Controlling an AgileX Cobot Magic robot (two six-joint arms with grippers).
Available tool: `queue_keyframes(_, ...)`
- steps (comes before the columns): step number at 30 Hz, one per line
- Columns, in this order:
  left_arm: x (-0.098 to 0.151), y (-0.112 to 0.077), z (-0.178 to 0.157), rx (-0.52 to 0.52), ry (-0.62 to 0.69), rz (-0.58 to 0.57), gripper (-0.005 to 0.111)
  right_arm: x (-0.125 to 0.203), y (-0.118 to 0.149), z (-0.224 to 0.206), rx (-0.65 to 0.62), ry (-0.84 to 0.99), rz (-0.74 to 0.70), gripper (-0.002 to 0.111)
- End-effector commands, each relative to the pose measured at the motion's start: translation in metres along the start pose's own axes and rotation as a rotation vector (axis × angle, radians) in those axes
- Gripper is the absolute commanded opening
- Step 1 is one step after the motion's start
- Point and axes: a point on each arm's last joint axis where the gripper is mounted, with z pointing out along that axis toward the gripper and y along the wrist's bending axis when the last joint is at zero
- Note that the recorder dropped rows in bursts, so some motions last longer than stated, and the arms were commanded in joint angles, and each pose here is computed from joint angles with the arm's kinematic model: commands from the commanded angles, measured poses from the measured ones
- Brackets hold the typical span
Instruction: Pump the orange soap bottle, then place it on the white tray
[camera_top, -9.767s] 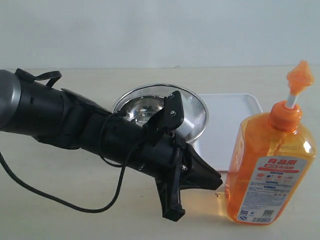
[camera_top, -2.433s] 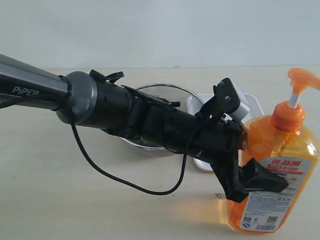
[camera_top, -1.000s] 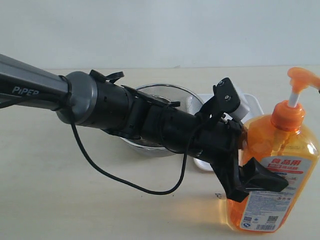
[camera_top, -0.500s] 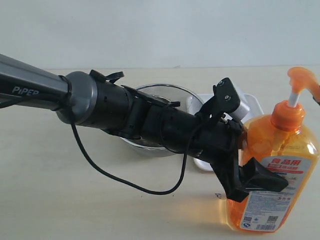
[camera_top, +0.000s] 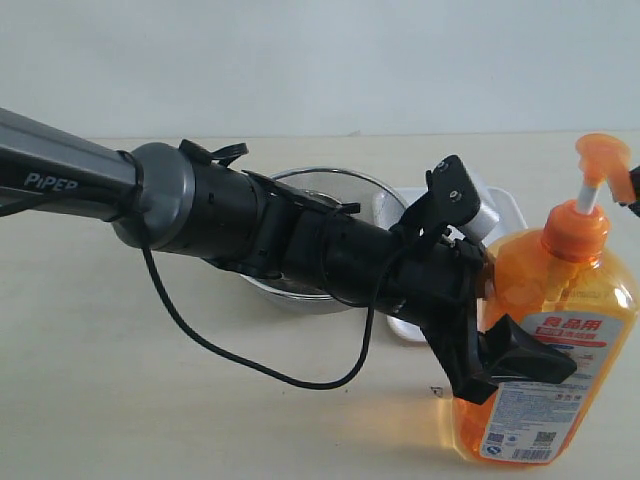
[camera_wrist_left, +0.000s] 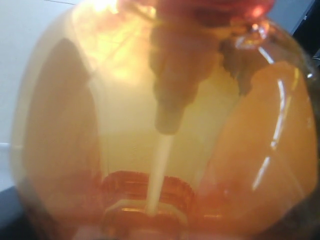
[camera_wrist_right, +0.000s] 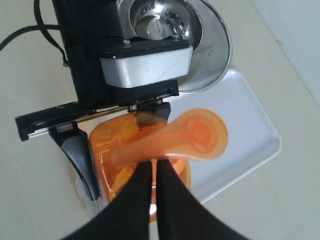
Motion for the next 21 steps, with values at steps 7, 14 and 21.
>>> queue_keyframes(7,-0.018,-0.006,-0.005,-0.030,-0.015,0.037,0.005,0.020,-0.025,-0.026,0.457,0.211,0.063,0.000)
queue_keyframes(14,-0.098,-0.043,-0.045,-0.147,-0.128,0.114,0.005,0.015,-0.026,-0.044,0.623,0.125,0.117,0.000)
queue_keyframes(21,-0.161,-0.047,-0.149,-0.820,-0.156,0.147,0.005,0.004,-0.041,-0.044,0.738,-0.099,0.338,0.000)
